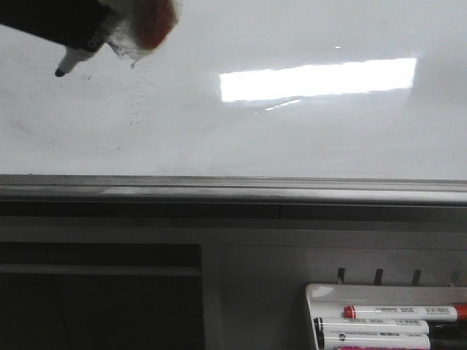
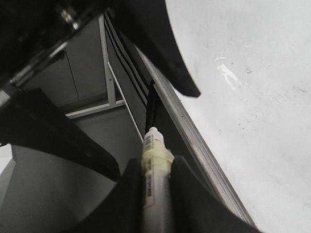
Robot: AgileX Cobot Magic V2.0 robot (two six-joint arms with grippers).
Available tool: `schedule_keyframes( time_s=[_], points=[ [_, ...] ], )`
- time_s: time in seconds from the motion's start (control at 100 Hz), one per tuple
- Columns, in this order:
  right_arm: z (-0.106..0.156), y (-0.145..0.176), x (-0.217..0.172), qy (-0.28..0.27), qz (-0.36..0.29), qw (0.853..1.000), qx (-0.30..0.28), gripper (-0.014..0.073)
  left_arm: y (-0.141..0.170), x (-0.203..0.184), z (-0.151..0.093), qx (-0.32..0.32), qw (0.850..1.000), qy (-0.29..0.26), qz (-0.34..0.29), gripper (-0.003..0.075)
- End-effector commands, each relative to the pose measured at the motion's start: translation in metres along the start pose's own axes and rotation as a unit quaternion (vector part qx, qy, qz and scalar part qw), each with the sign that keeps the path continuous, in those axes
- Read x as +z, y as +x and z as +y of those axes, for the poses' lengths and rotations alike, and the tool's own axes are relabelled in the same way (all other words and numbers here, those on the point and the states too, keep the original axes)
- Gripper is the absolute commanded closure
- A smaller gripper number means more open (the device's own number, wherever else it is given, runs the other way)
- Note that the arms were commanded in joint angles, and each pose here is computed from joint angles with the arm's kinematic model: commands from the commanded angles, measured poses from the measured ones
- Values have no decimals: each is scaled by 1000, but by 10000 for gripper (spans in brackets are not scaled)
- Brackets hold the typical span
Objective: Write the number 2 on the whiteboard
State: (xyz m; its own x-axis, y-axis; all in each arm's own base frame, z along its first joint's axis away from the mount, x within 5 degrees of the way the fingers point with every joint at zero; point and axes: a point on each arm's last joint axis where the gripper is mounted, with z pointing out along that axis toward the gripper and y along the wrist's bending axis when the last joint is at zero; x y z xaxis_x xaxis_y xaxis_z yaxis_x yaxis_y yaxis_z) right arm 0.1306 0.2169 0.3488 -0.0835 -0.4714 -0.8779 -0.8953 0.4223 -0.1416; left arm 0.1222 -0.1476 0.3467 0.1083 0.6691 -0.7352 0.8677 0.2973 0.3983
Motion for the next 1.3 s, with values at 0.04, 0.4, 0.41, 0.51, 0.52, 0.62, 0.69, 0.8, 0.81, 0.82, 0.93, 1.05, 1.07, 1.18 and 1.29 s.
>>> schedule_keyframes(
  time_s=[0.04,0.4,0.41,0.51,0.52,0.62,0.69,0.8,0.81,0.82,0.93,1.05,1.07,1.18,1.29],
  points=[
    [-7,-19,-11,22,-61,998,-10,673,-21,-35,9,-23,993,-61,-102,228],
    [-51,-21,-19,115,-96,989,14,673,6,-155,-1,-115,945,-218,-213,440],
    [-52,-21,-19,117,-97,988,14,673,7,-156,-1,-119,944,-223,-211,449],
    [-69,-24,-19,145,-91,985,21,673,21,-168,-9,-134,941,-244,-193,608],
    [-71,-24,-20,148,-90,985,21,673,23,-169,-11,-135,941,-245,-191,619],
    [-86,-24,-12,167,-77,983,20,673,36,-165,-18,-141,943,-244,-175,738],
    [-94,-22,-4,177,-64,982,14,673,43,-157,-22,-146,946,-237,-166,741],
    [-106,-17,7,187,-44,981,14,673,50,-145,-26,-158,950,-219,-155,741],
    [-107,-16,9,188,-42,981,15,673,51,-143,-27,-160,951,-216,-154,741],
    [-108,-16,9,189,-41,981,16,673,51,-143,-27,-161,951,-216,-155,741],
    [-119,-8,17,201,-22,979,13,673,53,-136,-29,-171,950,-205,-164,741],
    [-131,2,19,213,0,977,25,673,52,-134,-28,-173,947,-206,-178,741],
    [-132,3,18,215,4,976,26,673,52,-134,-28,-173,946,-206,-179,741],
    [-145,11,10,233,26,971,40,673,51,-134,-28,-173,945,-207,-184,741],
    [-155,16,-7,254,53,964,49,655,51,-134,-28,-173,945,-207,-184,741]
  ],
)
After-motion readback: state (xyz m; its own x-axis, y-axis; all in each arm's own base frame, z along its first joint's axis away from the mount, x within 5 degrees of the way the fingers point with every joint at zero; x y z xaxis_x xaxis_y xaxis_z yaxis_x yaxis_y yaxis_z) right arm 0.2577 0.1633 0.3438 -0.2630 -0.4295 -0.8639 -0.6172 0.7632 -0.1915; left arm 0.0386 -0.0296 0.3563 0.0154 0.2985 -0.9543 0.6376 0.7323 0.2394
